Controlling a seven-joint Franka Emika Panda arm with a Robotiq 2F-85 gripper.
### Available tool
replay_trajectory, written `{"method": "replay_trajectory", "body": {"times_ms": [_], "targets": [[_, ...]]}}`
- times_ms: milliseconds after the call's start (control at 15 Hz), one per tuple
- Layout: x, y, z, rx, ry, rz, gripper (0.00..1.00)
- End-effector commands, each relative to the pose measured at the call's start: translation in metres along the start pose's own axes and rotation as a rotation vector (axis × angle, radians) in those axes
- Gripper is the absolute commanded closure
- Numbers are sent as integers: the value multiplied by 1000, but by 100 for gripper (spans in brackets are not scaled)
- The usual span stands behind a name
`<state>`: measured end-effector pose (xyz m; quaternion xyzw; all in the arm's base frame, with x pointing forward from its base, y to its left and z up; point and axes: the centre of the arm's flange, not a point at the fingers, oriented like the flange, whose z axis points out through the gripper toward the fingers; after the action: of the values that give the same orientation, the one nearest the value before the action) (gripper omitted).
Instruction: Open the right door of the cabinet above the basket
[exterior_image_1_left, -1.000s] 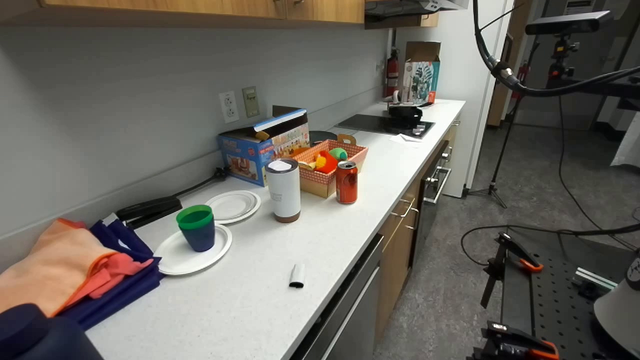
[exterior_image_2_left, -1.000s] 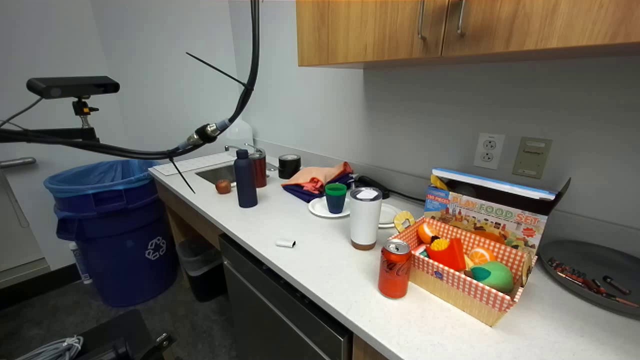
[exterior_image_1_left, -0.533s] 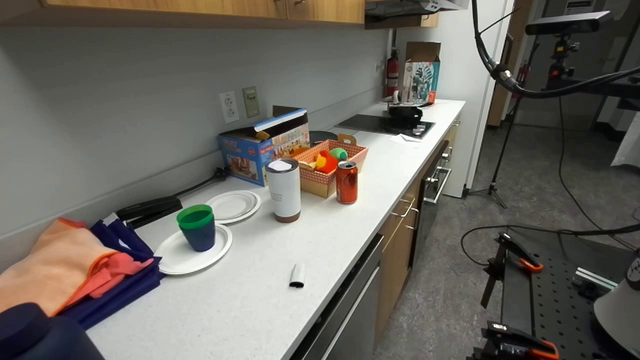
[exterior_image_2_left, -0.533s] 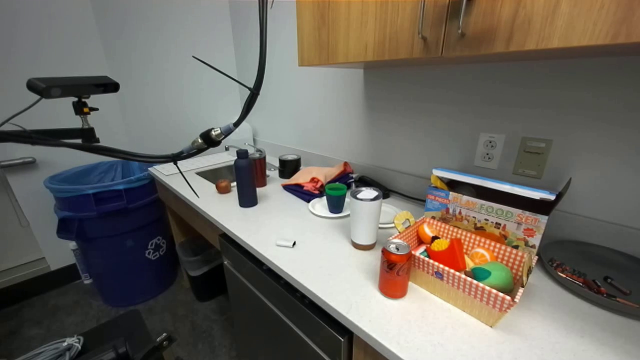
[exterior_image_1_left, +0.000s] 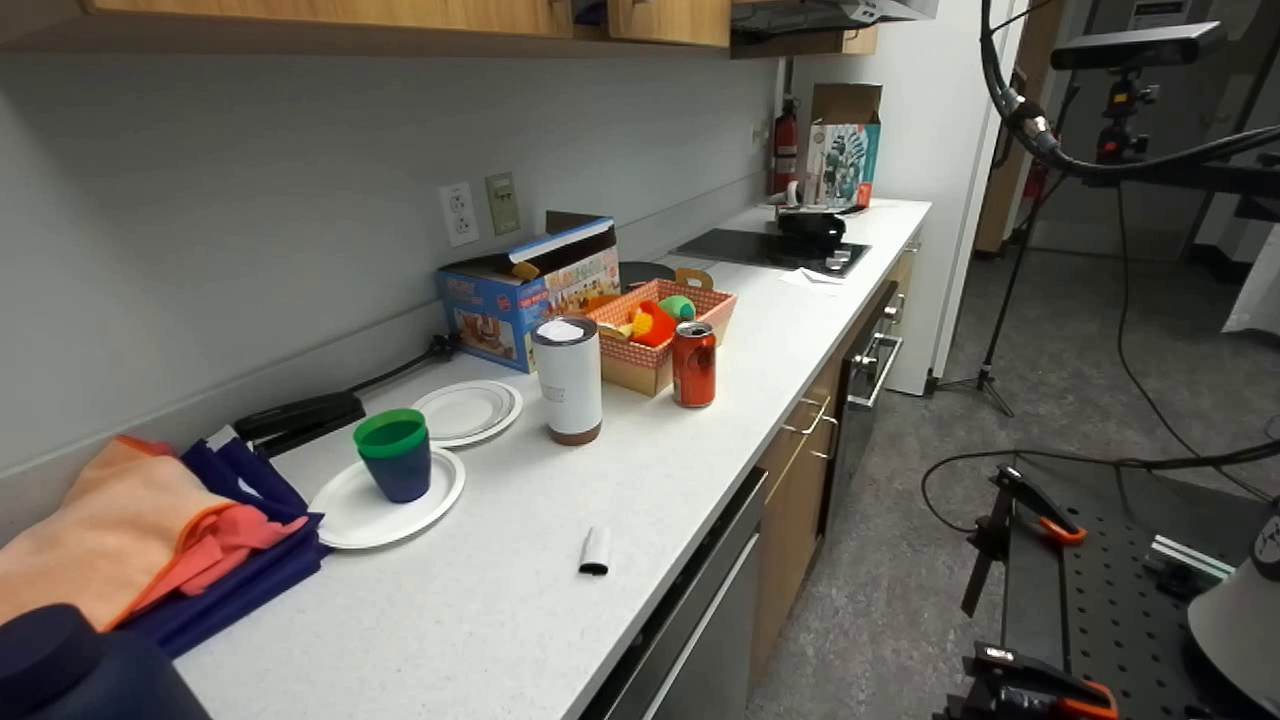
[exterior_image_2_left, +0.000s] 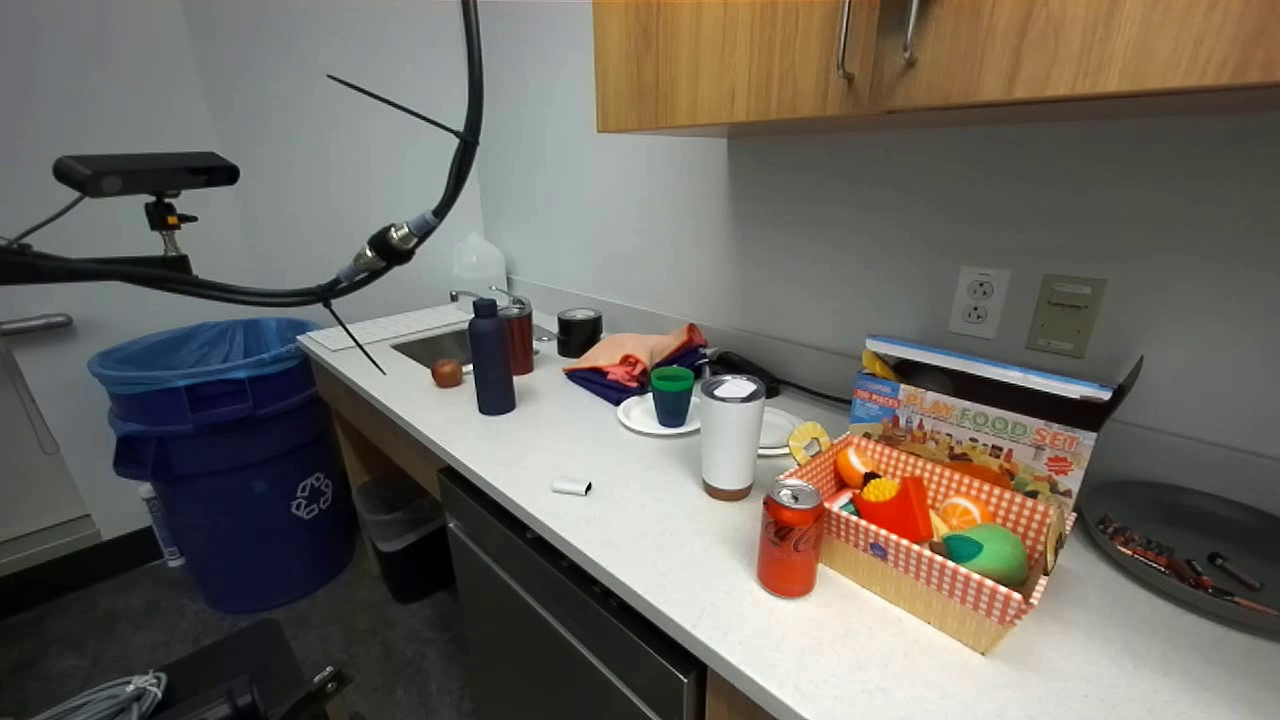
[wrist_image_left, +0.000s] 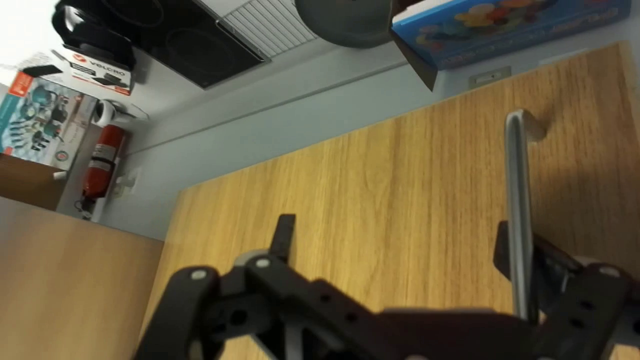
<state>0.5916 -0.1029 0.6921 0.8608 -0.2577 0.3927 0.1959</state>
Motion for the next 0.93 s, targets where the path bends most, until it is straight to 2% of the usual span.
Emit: {"method": "replay_trajectory", "body": {"times_ms": [0, 267, 867], "targets": [[-29, 58, -14, -129, -107, 34, 0], [-46, 89, -31, -163, -132, 88, 0], [-92, 158, -65, -134, -110, 246, 0]]}}
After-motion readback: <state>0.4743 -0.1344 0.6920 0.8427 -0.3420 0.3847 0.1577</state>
